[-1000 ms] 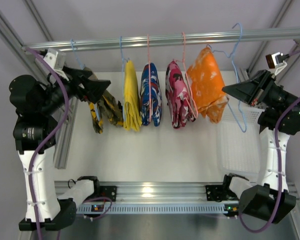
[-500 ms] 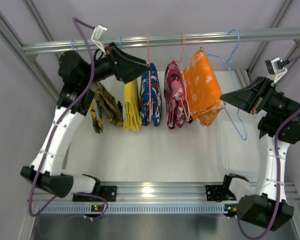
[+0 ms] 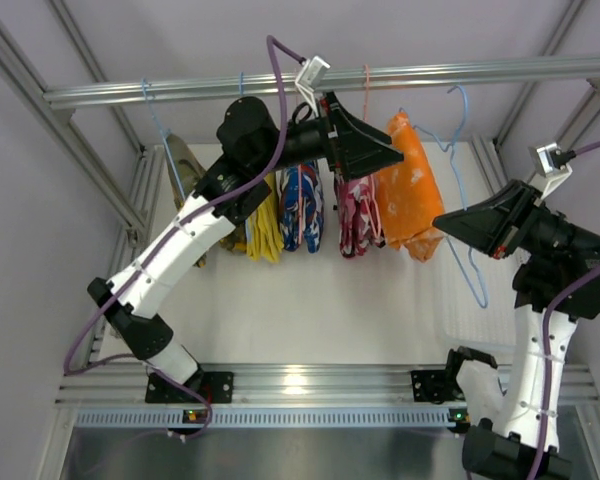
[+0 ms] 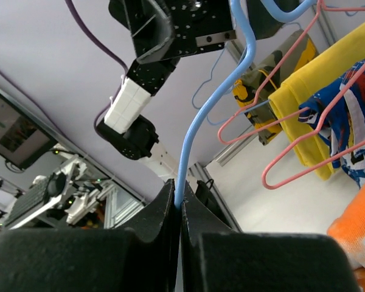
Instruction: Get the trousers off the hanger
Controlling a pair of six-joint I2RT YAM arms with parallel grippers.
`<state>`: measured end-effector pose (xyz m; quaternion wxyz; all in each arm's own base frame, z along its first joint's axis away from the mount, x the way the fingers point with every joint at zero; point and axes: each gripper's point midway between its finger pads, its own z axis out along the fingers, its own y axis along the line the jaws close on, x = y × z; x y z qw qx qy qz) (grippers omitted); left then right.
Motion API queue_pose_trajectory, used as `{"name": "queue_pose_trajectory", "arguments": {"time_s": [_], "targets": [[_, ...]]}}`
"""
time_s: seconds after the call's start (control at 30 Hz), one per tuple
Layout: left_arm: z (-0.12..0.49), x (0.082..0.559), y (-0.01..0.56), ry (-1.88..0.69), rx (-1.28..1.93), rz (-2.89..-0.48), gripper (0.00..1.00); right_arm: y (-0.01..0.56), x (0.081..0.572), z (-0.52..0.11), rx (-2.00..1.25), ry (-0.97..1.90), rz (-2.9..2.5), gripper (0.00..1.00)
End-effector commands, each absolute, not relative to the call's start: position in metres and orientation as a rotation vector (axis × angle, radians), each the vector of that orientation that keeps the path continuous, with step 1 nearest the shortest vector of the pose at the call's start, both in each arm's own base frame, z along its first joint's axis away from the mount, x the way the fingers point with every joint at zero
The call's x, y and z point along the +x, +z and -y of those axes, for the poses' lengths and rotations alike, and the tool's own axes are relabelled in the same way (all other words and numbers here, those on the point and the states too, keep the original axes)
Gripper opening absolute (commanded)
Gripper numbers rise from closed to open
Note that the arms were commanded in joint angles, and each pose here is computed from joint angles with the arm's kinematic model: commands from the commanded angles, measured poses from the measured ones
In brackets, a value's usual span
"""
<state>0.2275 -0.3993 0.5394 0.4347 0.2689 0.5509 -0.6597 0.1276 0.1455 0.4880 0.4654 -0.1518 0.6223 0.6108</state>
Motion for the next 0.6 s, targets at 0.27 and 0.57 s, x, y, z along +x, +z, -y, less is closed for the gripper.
{"name": "queue_pose_trajectory", "arguments": {"time_s": [0.27, 0.57], "targets": [[0.451, 0.172, 0.537, -1.866, 0.674, -1.31, 0.97, 0.499, 0.126, -0.145, -0.4, 1.27, -1.346, 0.0], [0.476, 0.161, 0.551, -1.936, 0.664, -1.245, 0.95, 0.486, 0.127, -0.144, -0.382, 1.248, -1.379, 0.0]]}}
